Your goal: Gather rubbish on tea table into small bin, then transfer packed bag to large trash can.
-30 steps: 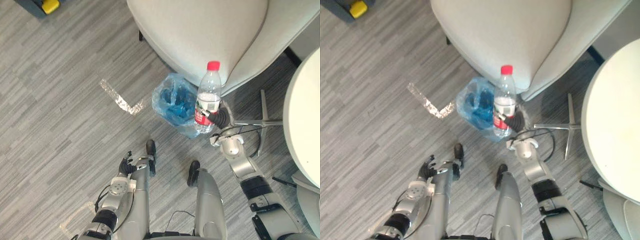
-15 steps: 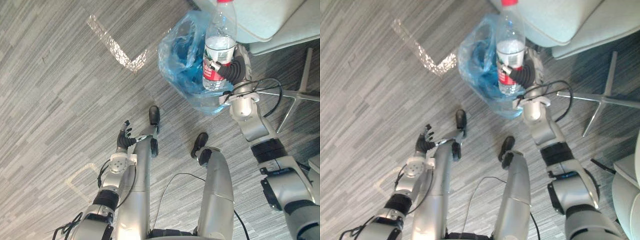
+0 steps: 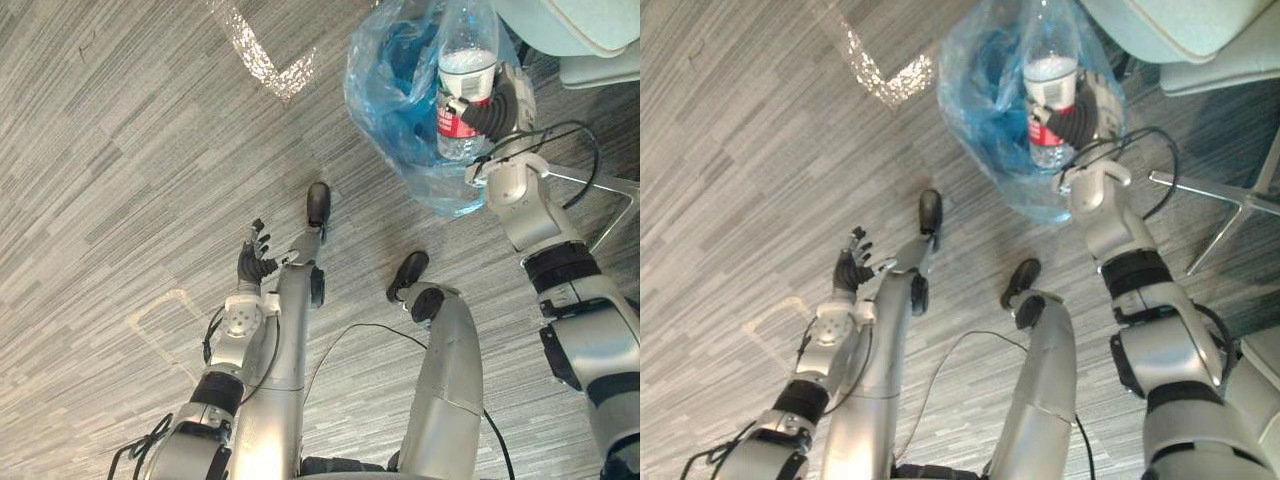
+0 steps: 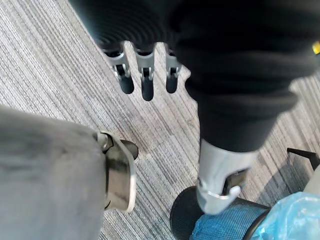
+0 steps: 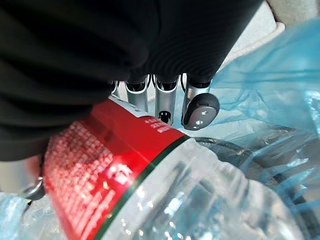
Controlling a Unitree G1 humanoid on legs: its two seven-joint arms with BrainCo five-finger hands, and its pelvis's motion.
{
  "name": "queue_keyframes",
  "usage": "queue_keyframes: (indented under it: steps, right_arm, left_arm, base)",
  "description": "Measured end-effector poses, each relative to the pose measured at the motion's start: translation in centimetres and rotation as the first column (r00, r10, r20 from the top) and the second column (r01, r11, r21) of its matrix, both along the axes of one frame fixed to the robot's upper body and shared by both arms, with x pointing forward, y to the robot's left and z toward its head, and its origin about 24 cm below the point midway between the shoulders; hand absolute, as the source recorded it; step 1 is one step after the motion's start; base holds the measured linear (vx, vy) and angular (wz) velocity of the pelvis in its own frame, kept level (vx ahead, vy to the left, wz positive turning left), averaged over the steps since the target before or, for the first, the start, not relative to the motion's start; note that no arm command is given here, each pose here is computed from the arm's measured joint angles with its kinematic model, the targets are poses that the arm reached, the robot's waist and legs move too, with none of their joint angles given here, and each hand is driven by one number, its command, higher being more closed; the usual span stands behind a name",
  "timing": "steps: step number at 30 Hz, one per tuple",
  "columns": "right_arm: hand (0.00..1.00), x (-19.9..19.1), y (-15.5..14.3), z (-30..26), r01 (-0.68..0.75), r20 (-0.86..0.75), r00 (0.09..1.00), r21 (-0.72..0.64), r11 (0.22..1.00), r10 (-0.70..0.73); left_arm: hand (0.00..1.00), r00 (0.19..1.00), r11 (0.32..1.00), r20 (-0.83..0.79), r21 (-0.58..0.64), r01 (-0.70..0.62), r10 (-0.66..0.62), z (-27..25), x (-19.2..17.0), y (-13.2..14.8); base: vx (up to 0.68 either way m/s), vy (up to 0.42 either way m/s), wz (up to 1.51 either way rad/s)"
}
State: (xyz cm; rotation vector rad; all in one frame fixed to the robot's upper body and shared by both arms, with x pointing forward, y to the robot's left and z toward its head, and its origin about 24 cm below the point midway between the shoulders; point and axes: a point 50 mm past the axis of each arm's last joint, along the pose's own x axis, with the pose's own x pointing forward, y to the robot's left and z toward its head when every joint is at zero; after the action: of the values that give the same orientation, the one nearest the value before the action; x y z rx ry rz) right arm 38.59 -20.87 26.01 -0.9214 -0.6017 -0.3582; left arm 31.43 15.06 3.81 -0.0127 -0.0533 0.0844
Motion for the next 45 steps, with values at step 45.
queue_keyframes:
  steps: [45]
  right_arm:
    - [0.00, 0.9, -1.6, -7.2, 0.112, -0.230, 0.945, -0.447, 0.888, -0.235]
  left_arm:
    - [0.00, 1.000, 0.999, 0.017, 0.036, -0.008, 0.008, 0.3, 0.0, 0.3]
  base:
    - [-0.07, 0.032, 0.02]
